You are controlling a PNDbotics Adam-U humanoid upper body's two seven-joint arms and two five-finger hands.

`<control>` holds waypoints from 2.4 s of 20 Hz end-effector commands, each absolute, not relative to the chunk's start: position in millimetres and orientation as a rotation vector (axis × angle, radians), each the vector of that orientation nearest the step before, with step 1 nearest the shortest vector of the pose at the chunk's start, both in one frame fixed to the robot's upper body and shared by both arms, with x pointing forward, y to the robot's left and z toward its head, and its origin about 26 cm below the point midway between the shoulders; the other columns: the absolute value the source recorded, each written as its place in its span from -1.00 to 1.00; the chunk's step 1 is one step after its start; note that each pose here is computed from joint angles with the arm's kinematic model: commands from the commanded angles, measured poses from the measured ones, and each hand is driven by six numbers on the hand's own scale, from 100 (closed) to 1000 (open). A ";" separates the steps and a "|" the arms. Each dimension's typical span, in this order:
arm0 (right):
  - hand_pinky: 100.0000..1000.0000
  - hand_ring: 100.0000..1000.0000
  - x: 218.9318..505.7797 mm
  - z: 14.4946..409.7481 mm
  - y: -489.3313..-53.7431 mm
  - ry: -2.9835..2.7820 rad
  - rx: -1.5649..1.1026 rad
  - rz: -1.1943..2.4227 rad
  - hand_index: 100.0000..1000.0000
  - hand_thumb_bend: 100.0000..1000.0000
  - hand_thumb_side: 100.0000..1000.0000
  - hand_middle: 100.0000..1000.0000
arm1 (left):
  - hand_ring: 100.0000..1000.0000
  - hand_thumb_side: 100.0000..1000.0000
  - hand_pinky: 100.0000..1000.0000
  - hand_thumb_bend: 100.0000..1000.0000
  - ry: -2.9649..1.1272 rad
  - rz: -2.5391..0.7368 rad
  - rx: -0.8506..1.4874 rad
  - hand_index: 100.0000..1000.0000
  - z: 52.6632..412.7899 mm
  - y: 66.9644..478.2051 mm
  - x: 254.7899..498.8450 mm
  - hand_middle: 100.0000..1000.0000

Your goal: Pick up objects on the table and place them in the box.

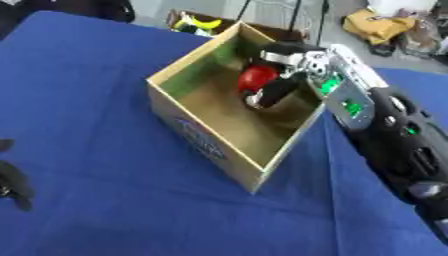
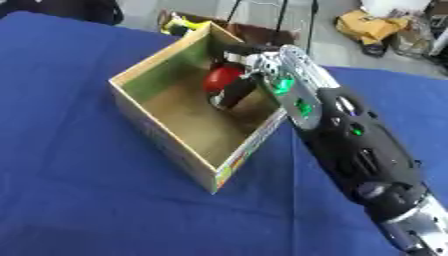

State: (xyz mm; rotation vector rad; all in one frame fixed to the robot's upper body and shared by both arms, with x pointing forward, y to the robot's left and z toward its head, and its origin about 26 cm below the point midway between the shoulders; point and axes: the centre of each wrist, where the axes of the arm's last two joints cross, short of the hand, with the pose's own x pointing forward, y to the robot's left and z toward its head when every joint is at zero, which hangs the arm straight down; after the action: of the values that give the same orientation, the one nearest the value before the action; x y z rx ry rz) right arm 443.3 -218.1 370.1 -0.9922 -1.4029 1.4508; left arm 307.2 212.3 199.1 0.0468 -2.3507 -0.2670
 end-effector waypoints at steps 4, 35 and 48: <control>0.06 0.04 442.9 371.3 -224.7 -1.381 -0.937 1.471 0.68 -1.00 -0.44 0.77 | -0.31 1.00 -0.52 -1.00 -2.377 -0.285 0.046 0.48 206.2 212.3 304.4 -0.25; 0.43 0.61 415.4 401.1 -230.7 -1.538 -0.969 1.510 0.77 0.14 0.36 1.00 | -0.31 1.00 -0.52 -1.00 -2.334 -0.272 0.072 0.47 198.9 218.9 302.7 -0.26; 0.44 0.60 349.0 414.3 -252.9 -1.721 -1.050 1.488 0.78 0.00 0.49 1.00 | -0.31 1.00 -0.51 -1.00 -2.302 -0.248 0.094 0.47 192.3 224.1 301.1 -0.25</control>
State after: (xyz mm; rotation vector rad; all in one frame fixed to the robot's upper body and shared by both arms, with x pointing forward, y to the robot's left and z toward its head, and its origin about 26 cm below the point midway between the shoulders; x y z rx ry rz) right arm 366.0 -247.0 395.9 -0.9900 -1.6767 1.5039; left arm 303.9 220.8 186.4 0.0762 -2.2829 -0.2444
